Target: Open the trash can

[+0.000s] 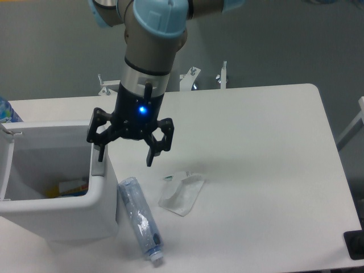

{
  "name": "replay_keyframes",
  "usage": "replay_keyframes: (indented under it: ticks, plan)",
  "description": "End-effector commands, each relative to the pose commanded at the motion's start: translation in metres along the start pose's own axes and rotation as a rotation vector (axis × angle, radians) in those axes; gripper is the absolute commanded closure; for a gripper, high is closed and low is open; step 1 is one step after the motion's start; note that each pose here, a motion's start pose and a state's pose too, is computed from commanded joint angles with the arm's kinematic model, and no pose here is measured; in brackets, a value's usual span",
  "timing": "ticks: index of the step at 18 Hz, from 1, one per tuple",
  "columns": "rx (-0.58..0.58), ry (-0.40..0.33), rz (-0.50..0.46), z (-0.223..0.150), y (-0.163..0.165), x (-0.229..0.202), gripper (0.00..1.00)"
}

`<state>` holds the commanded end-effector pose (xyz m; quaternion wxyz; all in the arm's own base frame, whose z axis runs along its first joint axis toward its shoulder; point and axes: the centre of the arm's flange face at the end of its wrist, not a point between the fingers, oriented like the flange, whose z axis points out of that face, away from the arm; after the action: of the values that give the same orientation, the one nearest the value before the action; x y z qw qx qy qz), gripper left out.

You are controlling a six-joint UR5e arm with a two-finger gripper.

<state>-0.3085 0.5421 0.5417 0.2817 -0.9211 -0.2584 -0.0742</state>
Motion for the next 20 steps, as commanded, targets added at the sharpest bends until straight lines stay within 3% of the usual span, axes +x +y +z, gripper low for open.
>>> replay_keyframes:
  ticks: [6,11,14,20]
  plan:
    - [0.076,-0.08,-0.011,-0.043,-0.012,-0.057,0.0]
    - [0.002,-0.32,0.102,-0.058,-0.001,-0.098,0.0]
    - [-0.031,-0.377,0.123,-0.057,0.002,-0.112,0.0]
    - [-0.213,-0.441,0.394,-0.054,0.029,-0.127,0.0]
